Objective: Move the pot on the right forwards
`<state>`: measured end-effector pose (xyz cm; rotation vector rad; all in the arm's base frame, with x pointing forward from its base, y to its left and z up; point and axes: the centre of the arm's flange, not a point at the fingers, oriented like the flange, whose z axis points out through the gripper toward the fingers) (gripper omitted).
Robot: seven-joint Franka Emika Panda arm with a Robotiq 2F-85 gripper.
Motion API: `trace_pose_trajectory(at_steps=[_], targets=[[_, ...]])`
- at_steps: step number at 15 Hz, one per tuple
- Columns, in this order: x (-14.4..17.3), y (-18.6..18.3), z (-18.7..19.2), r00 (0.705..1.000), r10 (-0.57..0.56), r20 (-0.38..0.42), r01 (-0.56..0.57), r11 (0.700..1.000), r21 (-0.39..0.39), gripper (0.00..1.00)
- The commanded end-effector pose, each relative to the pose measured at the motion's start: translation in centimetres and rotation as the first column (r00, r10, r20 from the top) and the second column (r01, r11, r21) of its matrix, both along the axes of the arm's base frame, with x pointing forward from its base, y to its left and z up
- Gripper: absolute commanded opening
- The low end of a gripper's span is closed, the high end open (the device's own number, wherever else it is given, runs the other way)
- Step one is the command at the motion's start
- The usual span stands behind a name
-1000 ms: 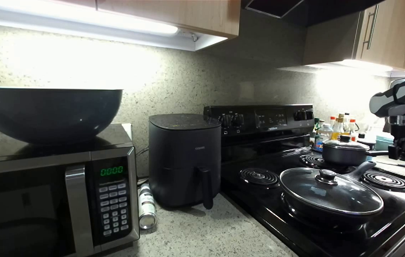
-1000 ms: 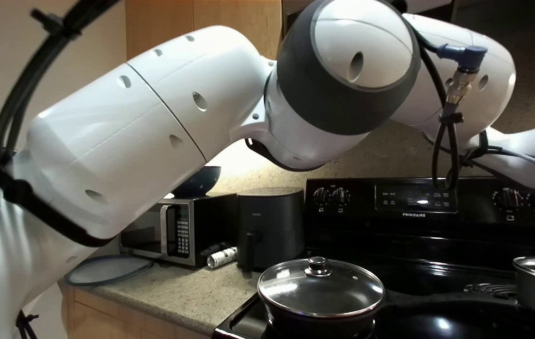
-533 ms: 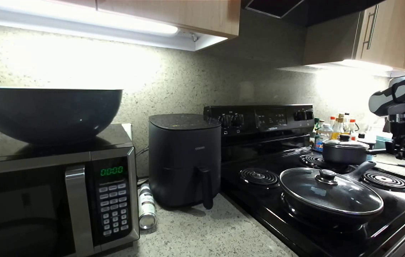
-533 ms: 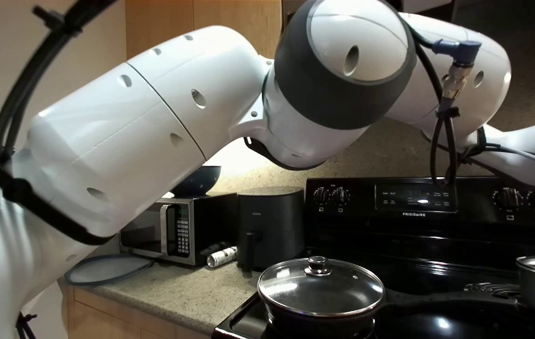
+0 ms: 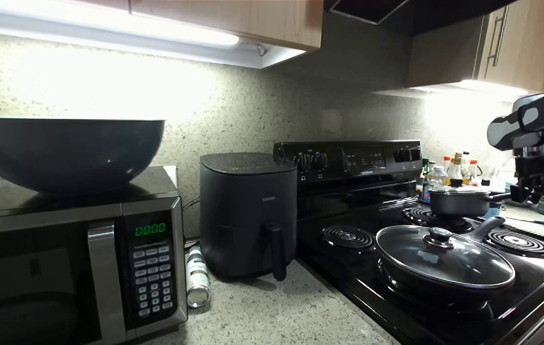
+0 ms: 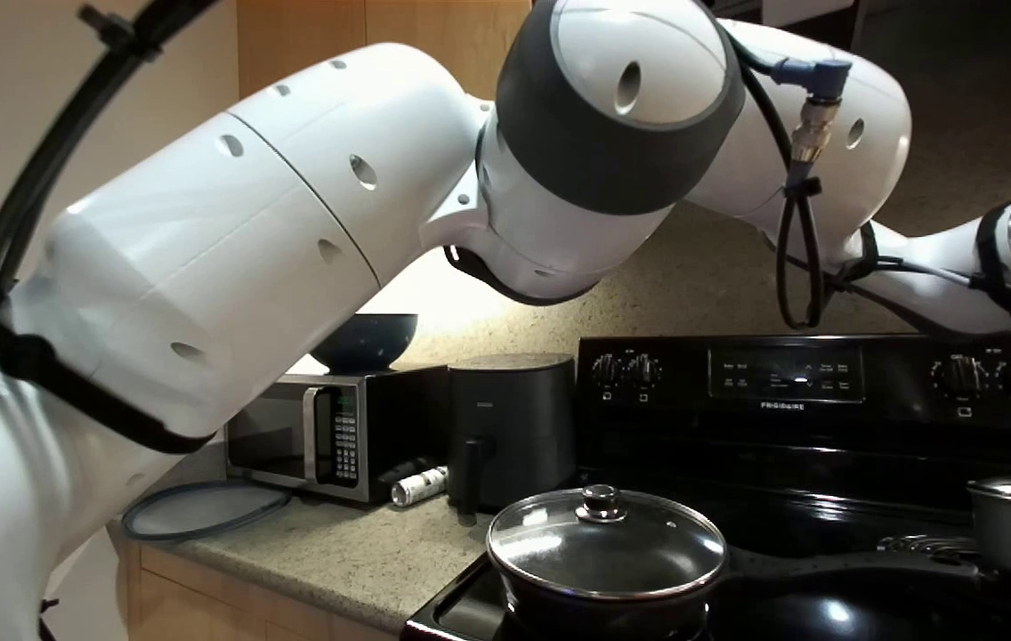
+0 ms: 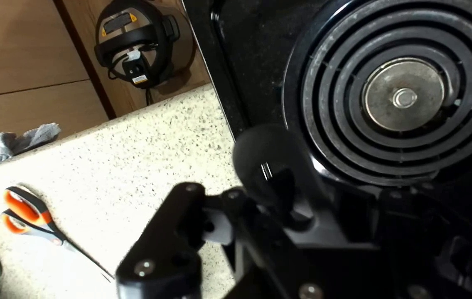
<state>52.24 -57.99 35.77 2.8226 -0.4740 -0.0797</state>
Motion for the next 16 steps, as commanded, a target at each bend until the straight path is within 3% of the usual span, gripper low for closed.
trace_pose_trajectory(at_steps=[1, 3, 4, 6, 11, 12, 15, 16], targets=[[-1.1, 2.3, 0.5, 1.000, -0.012, -0.004, 0.012, 1.000, -0.026, 0.01], [-0.7, 2.7, 0.0, 1.000, 0.002, -0.022, -0.003, 0.999, -0.038, 0.01], [-0.2, 3.0, -0.5, 0.999, 0.020, -0.047, -0.022, 0.999, -0.031, 0.26], [0.6, 3.7, -1.5, 0.995, 0.040, -0.093, -0.041, 0.999, -0.014, 0.31], [1.9, 5.4, -3.7, 0.979, 0.066, -0.194, -0.067, 0.998, 0.003, 0.64], [2.1, 4.5, -3.8, 0.986, 0.073, -0.152, -0.071, 0.997, 0.019, 0.44], [2.6, 5.1, -4.0, 0.983, 0.083, -0.166, -0.081, 0.997, 0.019, 0.63], [2.5, 5.0, -4.0, 0.983, 0.082, -0.167, -0.080, 0.997, 0.018, 0.64]])
